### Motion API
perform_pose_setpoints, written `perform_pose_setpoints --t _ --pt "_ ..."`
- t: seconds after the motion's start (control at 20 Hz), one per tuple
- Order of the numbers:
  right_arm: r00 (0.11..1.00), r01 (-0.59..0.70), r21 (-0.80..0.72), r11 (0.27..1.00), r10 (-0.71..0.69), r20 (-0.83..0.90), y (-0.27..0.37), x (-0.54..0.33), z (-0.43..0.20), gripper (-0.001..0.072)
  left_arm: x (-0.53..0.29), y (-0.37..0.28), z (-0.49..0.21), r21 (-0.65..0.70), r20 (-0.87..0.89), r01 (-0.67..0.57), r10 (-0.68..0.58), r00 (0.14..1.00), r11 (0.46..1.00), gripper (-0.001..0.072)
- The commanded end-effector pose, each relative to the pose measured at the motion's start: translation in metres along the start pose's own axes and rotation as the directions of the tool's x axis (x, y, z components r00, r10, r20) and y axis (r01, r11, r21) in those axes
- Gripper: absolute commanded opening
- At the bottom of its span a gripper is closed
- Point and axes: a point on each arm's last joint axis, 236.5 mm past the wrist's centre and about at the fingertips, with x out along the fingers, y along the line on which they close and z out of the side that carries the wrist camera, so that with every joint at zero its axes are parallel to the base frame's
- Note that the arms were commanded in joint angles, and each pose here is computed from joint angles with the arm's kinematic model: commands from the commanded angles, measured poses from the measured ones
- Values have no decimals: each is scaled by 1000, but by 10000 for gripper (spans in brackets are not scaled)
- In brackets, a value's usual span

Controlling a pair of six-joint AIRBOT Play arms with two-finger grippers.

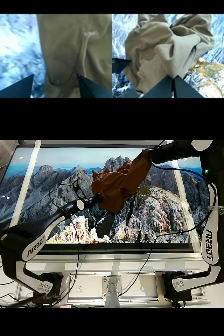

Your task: Fold the clothes and pants, and hang the long-sleeved shirts on hangers.

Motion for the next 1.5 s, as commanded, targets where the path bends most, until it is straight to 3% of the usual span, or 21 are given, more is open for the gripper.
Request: perform_pose_setpoints --t 0.0,0.3,0.35,0.5,0.65,0.9,1.1,1.25,1.45 --pt "1000 -17 5 1000 17 3 5 -2 1 12 5 -12 -23 -4 -40 15 -15 999 1000 627" --pt "999 -33 10 999 33 5 8 -2 1 12 11 -26 -58 36 -96 26 -23 995 999 624" --pt "999 -36 11 999 36 5 9 -2 1 12 11 -27 -60 39 -98 29 -25 995 999 572" --pt "998 -58 17 998 58 3 15 -4 1 12 11 -29 -57 21 -85 31 -29 996 999 208" --pt "997 -70 18 997 70 -17 18 -5 -4 12 12 -32 -46 -57 -38 41 -43 998 998 16" --pt "998 -47 -7 999 47 -33 13 -7 -8 12 -6 -53 -30 -52 -4 86 -87 996 995 15" --pt "996 67 -50 996 -64 65 -6 -36 15 12 -79 -109 30 250 140 177 -216 966 952 15" --pt "967 107 -56 993 -90 237 -2 -77 53 12 -182 -160 92 430 320 207 -362 876 879 15" --pt "913 137 -57 989 -104 395 11 -145 80 12 -357 -203 146 580 535 184 -542 649 793 15"
